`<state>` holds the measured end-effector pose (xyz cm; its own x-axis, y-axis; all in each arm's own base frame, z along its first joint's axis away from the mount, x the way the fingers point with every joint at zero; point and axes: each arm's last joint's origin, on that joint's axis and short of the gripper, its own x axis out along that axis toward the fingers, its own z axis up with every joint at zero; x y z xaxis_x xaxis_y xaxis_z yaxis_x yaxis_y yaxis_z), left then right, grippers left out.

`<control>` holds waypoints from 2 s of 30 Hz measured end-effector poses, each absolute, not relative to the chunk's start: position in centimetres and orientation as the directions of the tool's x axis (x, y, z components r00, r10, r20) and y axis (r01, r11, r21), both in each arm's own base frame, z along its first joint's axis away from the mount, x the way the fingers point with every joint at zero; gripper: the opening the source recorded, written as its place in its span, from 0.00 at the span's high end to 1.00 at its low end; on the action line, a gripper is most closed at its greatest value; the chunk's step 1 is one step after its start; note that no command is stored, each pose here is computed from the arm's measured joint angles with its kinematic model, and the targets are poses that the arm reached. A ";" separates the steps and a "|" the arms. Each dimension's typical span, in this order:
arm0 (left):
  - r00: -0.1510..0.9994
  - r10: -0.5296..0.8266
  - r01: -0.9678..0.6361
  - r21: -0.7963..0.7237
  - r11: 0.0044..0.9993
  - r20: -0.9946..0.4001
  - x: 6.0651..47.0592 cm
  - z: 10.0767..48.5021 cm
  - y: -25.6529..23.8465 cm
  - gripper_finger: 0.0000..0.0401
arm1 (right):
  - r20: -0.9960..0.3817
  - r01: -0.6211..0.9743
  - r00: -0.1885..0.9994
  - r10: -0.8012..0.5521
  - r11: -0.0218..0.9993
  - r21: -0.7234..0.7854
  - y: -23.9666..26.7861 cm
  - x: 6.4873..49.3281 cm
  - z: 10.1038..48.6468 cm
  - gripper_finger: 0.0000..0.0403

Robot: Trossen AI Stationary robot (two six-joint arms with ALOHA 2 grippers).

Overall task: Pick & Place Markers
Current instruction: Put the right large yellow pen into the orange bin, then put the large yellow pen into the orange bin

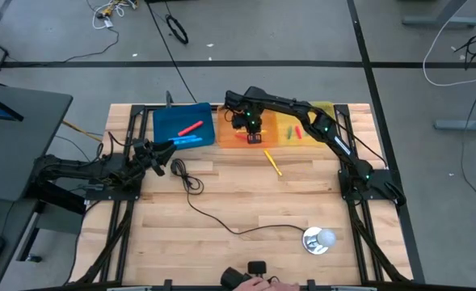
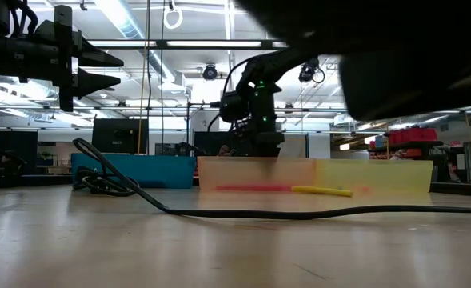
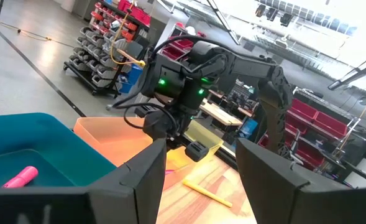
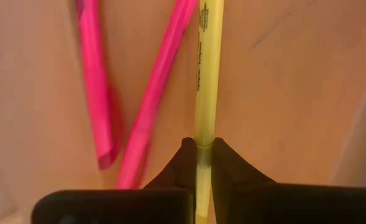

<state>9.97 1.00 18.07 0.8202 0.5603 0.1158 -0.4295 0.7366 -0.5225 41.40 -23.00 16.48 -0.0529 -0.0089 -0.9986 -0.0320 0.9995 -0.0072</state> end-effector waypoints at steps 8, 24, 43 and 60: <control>0.820 0.560 -0.430 -0.522 0.737 0.116 10.0 18.1 1.0 0.50 | -0.999 -0.050 -0.033 -0.020 0.999 -0.018 -23.2 41.6 16.5 0.97; 0.820 0.560 -0.429 -0.522 0.737 0.116 10.0 18.1 1.0 0.50 | -0.999 -0.029 -0.030 -0.025 0.999 -0.024 -23.1 41.6 16.5 0.71; 0.820 0.560 -0.429 -0.522 0.737 0.116 10.0 18.1 1.0 0.50 | -0.996 -0.042 0.002 -0.090 0.995 -0.090 -23.2 42.2 16.6 0.46; 0.820 0.560 -0.429 -0.523 0.737 0.116 10.0 18.1 1.0 0.50 | -0.982 0.316 0.078 -0.171 0.939 -0.138 -23.2 42.5 21.9 0.46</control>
<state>9.96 1.00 18.07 0.8202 0.5603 0.1158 -0.4294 0.7366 -0.5225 42.47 -23.20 21.90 0.0779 -0.1707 -0.9822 0.3161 0.9386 -0.1381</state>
